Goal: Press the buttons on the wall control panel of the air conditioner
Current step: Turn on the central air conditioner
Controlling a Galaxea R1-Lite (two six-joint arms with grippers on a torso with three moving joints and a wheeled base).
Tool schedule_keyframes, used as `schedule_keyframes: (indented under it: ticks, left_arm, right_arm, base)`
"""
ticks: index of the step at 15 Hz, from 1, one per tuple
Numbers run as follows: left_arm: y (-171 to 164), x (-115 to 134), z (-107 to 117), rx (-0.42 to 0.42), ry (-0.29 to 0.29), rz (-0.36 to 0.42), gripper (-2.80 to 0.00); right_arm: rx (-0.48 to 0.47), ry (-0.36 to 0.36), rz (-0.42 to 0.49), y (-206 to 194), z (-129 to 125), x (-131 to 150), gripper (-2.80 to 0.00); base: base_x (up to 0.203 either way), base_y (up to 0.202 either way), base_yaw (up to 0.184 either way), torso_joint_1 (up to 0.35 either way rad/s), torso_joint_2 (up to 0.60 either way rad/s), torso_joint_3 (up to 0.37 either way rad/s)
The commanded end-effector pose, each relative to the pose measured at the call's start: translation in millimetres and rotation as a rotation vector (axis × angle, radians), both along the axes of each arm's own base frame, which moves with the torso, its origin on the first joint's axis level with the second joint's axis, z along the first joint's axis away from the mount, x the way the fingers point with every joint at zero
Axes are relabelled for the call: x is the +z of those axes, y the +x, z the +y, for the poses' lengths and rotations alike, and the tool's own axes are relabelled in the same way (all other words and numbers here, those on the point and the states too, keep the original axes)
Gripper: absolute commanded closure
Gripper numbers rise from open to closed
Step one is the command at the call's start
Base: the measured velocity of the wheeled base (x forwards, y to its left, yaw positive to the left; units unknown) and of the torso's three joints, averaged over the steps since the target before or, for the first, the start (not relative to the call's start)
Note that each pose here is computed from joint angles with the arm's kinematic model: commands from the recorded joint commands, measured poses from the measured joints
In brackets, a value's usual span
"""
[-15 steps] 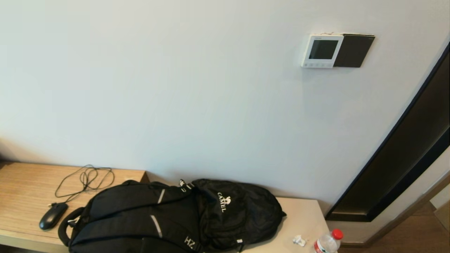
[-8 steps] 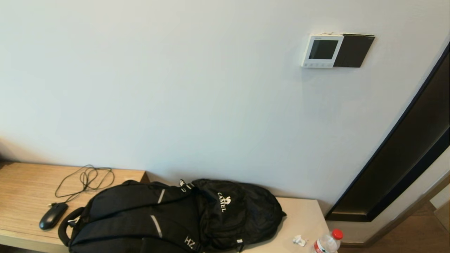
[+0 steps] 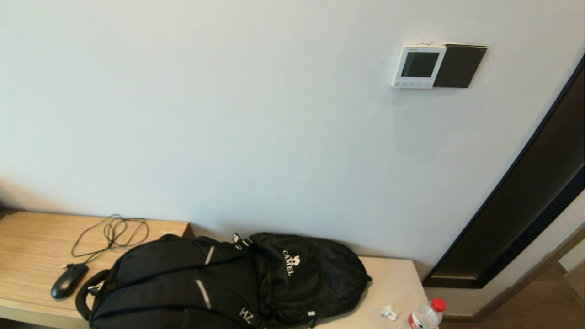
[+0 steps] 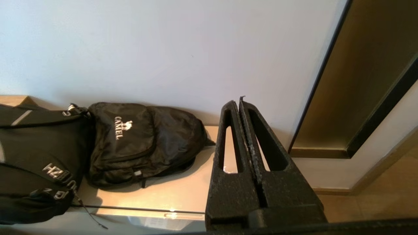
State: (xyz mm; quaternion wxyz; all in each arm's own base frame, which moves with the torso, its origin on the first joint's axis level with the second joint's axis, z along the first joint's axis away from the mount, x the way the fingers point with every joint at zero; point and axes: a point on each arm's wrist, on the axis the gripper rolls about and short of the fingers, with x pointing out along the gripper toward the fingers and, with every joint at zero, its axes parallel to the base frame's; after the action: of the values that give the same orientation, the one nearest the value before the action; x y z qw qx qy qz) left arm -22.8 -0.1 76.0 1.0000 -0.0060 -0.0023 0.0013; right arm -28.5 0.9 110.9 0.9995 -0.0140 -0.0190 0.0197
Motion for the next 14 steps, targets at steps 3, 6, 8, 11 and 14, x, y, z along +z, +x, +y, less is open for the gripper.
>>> schedule_keyframes:
  ticks: [3, 6, 8, 11, 14]
  left_arm:
    - [0, 0, 0, 0.001, 0.0, 0.0, 0.0]
    - [0, 0, 0, 0.001, 0.0, -0.001, 0.0]
    - [0, 0, 0, 0.001, 0.0, -0.001, 0.0]
    - [0, 0, 0, 0.001, 0.0, 0.0, 0.0]
    - [0, 0, 0, 0.001, 0.0, -0.001, 0.0]
  right_arm:
    - [0.039, 0.0, 0.129, 34, 1, 65, 0.0]
    - [0.051, 0.01, 0.192, 88, 2, 106, 0.0]
    - [0.052, 0.018, 0.197, 137, 2, 130, 0.0]
    - [0.057, 0.023, 0.182, 215, 5, 159, 0.0]
    - [0.099, 0.019, 0.142, 280, 20, 180, 0.0]
  base:
    - [0.0, 0.0, 0.0, 0.0, 0.0, 0.0]
    - [0.0, 0.0, 0.0, 0.0, 0.0, 0.0]
    - [0.0, 0.0, 0.0, 0.0, 0.0, 0.0]
    - [0.0, 0.0, 0.0, 0.0, 0.0, 0.0]
    - [0.0, 0.0, 0.0, 0.0, 0.0, 0.0]
